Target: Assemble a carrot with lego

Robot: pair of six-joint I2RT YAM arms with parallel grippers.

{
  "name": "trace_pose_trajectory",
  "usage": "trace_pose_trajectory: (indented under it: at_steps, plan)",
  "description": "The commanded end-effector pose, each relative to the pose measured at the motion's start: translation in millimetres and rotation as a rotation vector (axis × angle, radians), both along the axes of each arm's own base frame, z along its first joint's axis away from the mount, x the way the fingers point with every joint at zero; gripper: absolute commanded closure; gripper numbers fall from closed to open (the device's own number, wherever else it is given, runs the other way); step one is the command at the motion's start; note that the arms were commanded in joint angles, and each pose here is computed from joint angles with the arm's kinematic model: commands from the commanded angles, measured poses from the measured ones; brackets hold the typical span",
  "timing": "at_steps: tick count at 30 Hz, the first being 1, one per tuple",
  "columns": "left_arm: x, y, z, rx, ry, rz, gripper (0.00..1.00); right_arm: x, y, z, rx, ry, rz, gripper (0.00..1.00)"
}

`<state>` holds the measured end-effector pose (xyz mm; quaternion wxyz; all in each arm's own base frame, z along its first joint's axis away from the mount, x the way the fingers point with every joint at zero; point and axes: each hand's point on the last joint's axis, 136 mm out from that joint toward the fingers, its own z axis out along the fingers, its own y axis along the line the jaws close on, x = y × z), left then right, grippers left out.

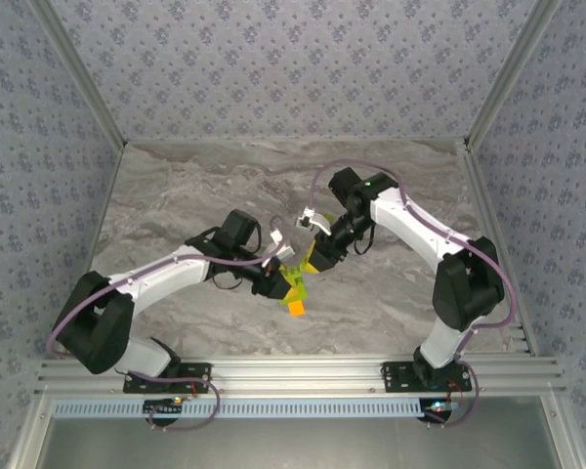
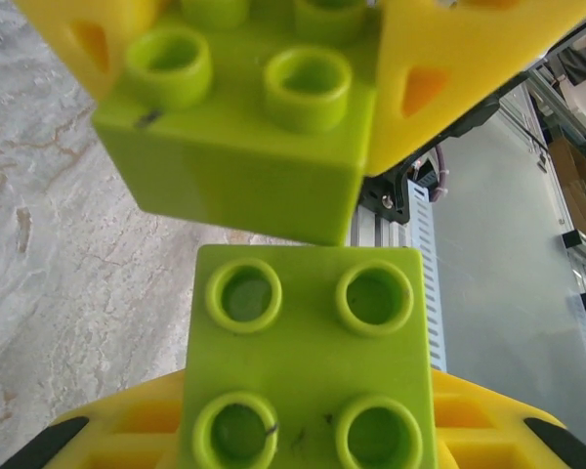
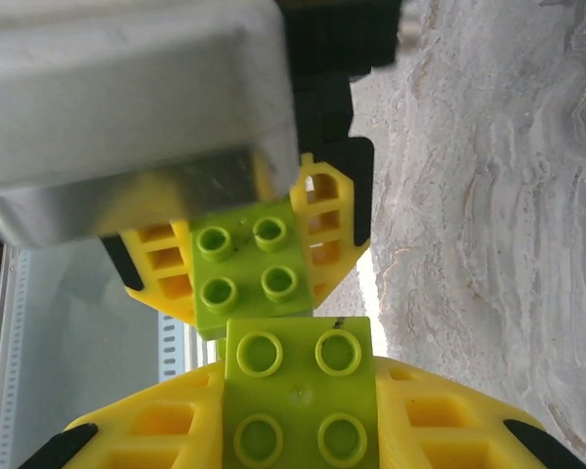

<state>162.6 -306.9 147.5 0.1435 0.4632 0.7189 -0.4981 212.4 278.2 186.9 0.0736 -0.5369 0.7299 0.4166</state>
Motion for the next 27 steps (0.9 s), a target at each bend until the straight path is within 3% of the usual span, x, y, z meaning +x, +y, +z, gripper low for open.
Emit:
trace_pose_trajectory:
  at_steps: [1, 27]
  plan:
    - [-4.7, -6.2, 8.9, -0.031, -0.011, -0.054, 0.82, 0.6, 0.9, 10.9, 0.000, -0.020, 0.023, 0.78]
    - [-5.4, -7.2, 5.5, -0.006, -0.016, -0.062, 0.87, -21.7, 8.9, 7.4, -0.054, 0.064, 0.157, 0.77]
